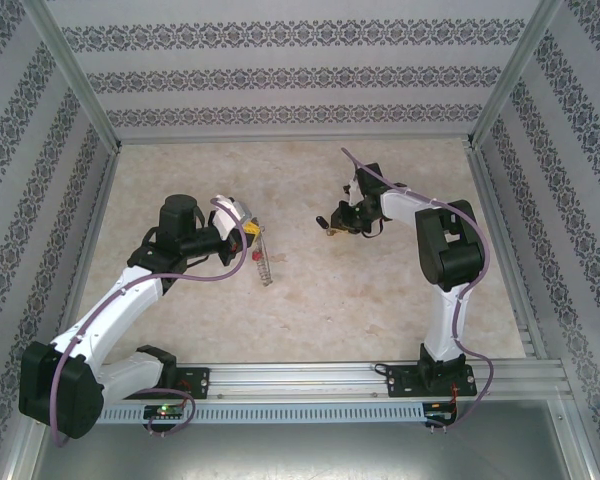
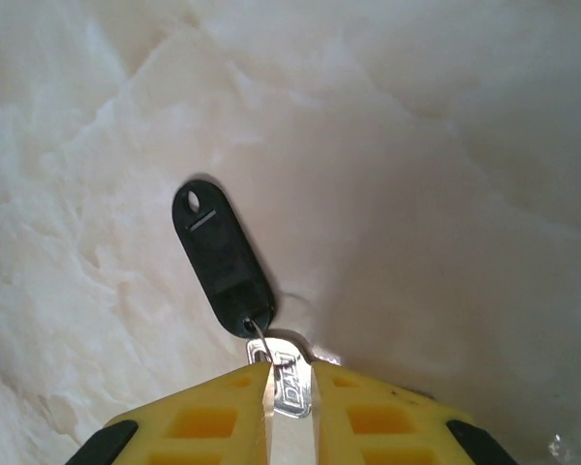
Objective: Put the keys on the keyring
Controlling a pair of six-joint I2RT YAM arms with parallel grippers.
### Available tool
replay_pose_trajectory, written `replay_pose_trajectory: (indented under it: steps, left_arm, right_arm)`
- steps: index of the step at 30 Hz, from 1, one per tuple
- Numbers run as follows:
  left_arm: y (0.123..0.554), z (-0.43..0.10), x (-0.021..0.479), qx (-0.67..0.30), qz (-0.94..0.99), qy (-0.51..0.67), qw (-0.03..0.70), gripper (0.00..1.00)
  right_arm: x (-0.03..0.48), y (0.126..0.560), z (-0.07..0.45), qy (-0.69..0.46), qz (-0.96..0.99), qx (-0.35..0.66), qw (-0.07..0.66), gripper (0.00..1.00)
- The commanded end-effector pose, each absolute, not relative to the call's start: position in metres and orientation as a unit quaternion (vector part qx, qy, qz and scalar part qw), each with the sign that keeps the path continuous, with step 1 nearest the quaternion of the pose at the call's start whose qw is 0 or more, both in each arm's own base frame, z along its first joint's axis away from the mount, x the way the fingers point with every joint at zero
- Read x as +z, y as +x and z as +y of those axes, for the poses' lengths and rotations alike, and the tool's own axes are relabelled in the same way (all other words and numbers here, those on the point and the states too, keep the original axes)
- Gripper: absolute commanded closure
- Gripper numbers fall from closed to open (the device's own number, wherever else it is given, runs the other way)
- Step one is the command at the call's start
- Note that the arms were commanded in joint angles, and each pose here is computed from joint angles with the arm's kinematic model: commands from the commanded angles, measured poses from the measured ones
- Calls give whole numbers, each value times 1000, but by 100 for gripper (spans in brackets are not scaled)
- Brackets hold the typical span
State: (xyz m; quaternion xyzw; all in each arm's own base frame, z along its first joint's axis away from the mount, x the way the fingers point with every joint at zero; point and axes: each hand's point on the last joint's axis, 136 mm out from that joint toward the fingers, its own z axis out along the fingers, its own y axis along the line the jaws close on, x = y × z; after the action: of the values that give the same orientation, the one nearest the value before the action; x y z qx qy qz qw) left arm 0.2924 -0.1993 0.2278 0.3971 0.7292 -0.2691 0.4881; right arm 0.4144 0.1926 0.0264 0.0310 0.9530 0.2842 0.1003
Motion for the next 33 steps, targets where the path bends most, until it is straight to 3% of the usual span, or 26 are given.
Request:
replay_pose_trajectory:
  steps: [1,33]
  left_arm:
    - [293,-199,239,-277,716,394,505,100]
    - [292,-199,240,-282,718,387,506,100]
  right_arm:
    - [34,413,194,35,953,280,110,79]
    - [33,415,212,17,948,300,106,85]
